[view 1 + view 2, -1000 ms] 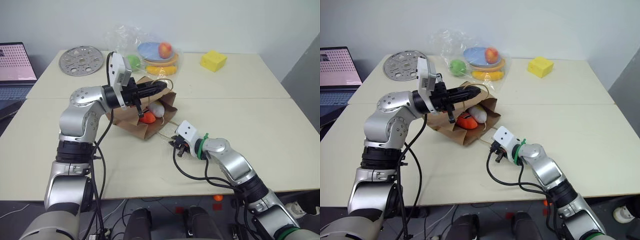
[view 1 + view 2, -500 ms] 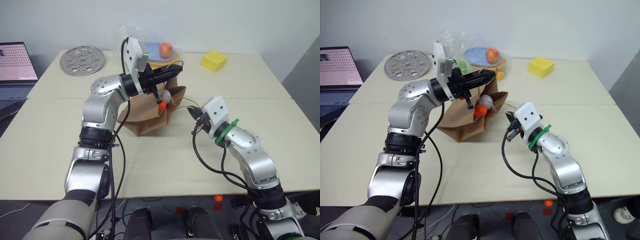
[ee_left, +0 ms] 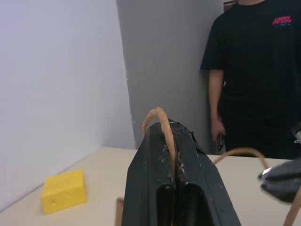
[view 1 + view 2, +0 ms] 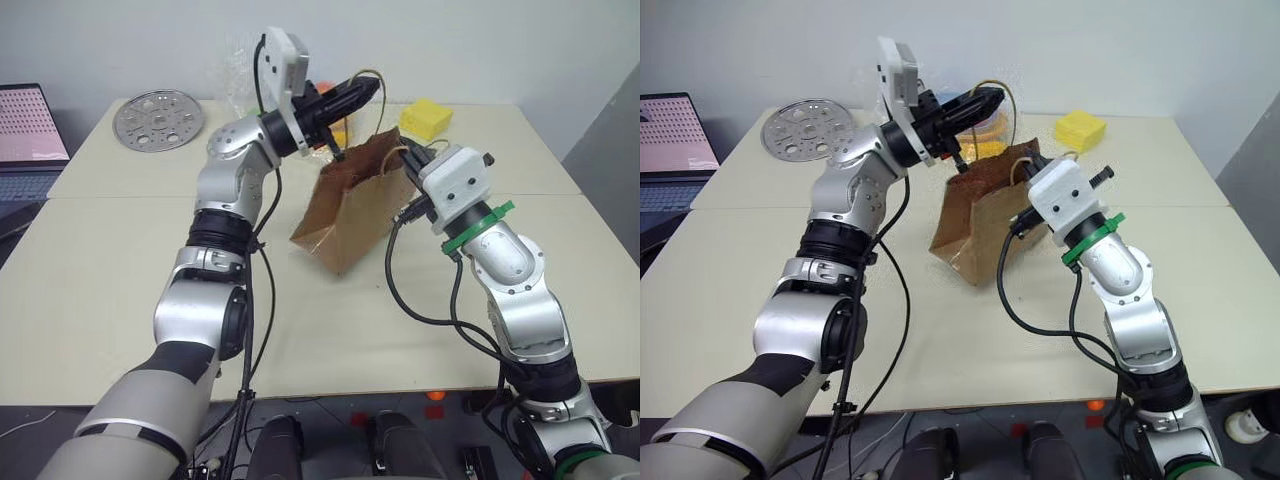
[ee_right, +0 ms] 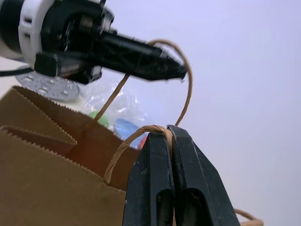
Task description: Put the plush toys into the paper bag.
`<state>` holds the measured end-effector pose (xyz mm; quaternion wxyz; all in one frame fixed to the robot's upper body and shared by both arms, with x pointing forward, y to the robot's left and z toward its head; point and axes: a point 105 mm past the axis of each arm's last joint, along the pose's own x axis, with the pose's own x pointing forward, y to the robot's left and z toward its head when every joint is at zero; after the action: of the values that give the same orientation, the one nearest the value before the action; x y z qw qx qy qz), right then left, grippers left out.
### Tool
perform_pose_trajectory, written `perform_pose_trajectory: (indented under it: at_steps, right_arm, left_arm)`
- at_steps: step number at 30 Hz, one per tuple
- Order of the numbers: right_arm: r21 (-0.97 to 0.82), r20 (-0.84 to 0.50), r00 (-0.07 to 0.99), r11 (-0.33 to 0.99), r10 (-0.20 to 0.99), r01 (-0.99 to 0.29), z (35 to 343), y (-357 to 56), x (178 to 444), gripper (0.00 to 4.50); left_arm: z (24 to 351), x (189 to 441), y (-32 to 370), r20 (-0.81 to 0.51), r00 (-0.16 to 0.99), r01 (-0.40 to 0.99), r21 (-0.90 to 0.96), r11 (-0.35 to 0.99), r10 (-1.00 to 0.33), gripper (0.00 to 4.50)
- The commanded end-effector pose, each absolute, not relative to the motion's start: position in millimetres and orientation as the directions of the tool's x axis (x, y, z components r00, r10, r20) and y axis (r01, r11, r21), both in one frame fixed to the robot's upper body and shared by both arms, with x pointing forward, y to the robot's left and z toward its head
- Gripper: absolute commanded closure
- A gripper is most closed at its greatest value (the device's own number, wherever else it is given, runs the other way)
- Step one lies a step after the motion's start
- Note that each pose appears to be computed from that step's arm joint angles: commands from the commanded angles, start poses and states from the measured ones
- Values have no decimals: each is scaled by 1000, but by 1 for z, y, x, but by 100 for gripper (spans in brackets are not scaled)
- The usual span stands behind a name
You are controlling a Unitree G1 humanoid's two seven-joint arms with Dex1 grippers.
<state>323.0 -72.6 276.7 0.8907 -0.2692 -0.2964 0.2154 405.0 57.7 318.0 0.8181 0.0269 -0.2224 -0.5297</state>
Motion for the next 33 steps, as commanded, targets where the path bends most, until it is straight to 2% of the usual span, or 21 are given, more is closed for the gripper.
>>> perform_pose_trajectory:
  at_steps: [1, 6, 9, 12, 16, 19, 21, 23, 26, 28, 33]
  right_arm:
    - [-602, 395, 691, 739, 606, -303, 276, -53, 319, 445]
    - [-570, 290, 695, 702, 658, -427, 259, -37, 328, 445]
    - [-547, 266, 706, 705, 657, -451, 256, -40, 334, 445]
    - [-553, 265, 699, 698, 665, -454, 258, -45, 334, 389]
    - [-573, 249, 674, 667, 696, -477, 261, -54, 328, 250]
    - [-514, 249, 667, 680, 702, -523, 267, -63, 323, 152]
    - [-474, 239, 641, 664, 729, -578, 272, -66, 316, 81]
    - [-436, 227, 604, 634, 764, -639, 278, -68, 306, 7]
    - [-298, 186, 552, 582, 813, -756, 278, -76, 293, 0]
    - [-240, 174, 541, 569, 823, -787, 278, -80, 289, 0]
    - [-133, 87, 542, 549, 836, -825, 270, -108, 281, 0]
  left_arm:
    - [308, 402, 66, 295, 339, 858, 293, 423, -893, 450]
    - [270, 409, 88, 173, 439, 836, 281, 472, -882, 450]
    - [271, 403, 95, 190, 432, 847, 251, 469, -882, 450]
    - [275, 393, 96, 198, 409, 854, 261, 451, -891, 450]
    - [277, 375, 105, 202, 399, 866, 238, 440, -894, 366]
    - [273, 358, 116, 178, 423, 858, 236, 456, -888, 277]
    - [259, 340, 118, 112, 442, 832, 319, 453, -890, 216]
    - [261, 324, 120, 144, 467, 825, 284, 488, -873, 158]
    - [260, 312, 128, 154, 534, 774, 307, 554, -831, 68]
    - [258, 309, 130, 168, 561, 761, 282, 585, -810, 9]
    - [216, 293, 135, 105, 640, 736, 198, 647, -761, 4]
